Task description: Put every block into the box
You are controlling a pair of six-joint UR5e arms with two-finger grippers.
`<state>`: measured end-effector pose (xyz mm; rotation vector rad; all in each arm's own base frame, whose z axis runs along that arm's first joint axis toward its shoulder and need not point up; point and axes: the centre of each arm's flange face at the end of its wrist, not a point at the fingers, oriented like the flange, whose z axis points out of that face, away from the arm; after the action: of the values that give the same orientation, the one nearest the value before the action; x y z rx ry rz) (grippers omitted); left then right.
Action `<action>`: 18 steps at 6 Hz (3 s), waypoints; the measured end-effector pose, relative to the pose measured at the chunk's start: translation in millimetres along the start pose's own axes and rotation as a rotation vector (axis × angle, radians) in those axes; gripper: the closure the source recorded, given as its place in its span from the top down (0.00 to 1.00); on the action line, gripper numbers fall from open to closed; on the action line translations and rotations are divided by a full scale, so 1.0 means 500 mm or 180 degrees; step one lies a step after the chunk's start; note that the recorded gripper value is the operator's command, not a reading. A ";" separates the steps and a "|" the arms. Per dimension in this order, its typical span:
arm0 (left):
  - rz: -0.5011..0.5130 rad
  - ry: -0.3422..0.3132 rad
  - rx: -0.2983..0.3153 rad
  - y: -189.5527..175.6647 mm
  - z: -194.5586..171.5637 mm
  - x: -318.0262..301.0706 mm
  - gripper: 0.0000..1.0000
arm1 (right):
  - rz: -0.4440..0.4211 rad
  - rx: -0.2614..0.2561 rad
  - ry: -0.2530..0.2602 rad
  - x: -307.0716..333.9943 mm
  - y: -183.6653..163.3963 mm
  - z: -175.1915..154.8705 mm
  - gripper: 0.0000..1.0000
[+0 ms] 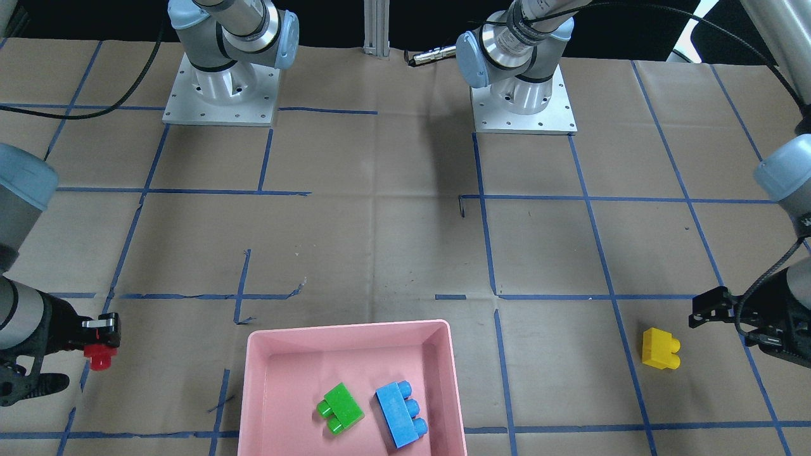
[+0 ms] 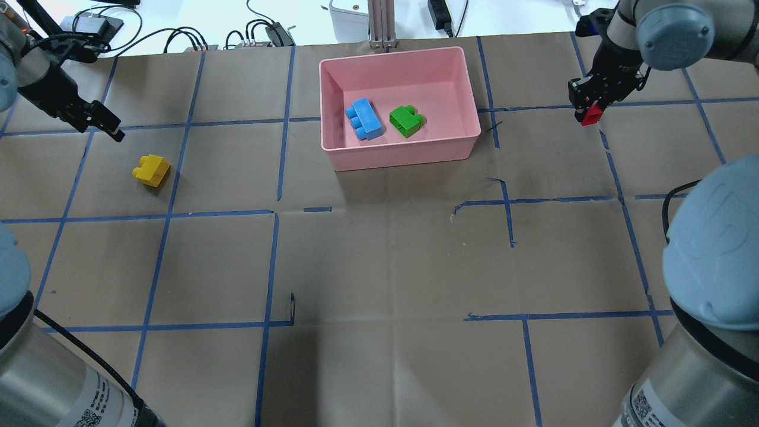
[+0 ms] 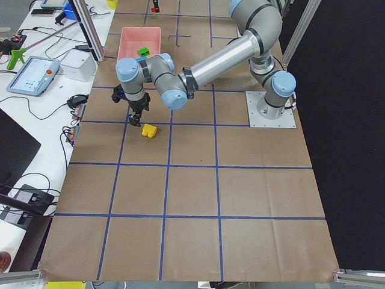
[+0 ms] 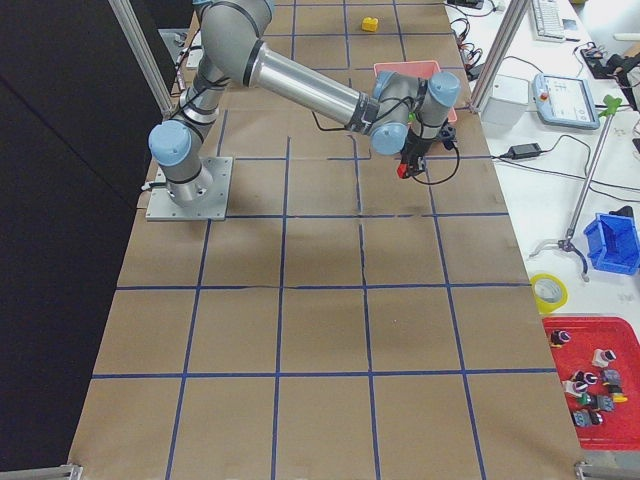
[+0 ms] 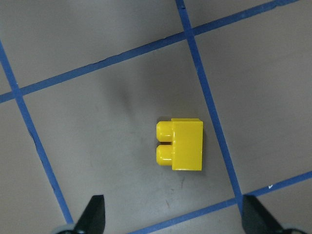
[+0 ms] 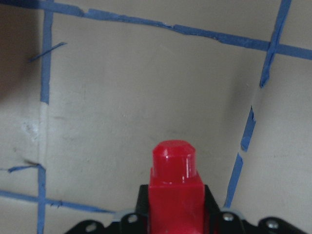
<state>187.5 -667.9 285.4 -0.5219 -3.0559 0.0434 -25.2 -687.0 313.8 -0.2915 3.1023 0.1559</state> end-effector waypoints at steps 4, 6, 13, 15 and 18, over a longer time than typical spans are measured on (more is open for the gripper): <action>0.0225 0.0045 0.0080 0.011 0.164 0.014 0.97 | 0.0357 0.0190 -0.0548 -0.276 0.011 -0.126 0.06; 0.0253 0.0060 0.0067 0.014 0.200 0.019 0.95 | 0.0578 0.0546 -0.0941 -0.444 -0.071 -0.085 0.07; 0.0228 -0.0112 0.0220 0.000 0.145 0.007 0.02 | 0.0480 0.1269 -0.1032 -0.558 -0.186 0.040 1.00; -0.0073 -0.0194 0.0349 -0.037 -0.031 -0.013 0.02 | 0.0363 0.1245 -0.0888 -0.539 -0.166 0.006 1.00; -0.0959 0.0088 0.0227 -0.141 -0.234 0.085 0.02 | 0.0082 0.1104 -0.0429 -0.428 -0.075 -0.146 1.00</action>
<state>129.6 -717.9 406.2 -0.0547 -3.0542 0.1330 190.9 -691.8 389.2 -0.2191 2.9275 -0.3441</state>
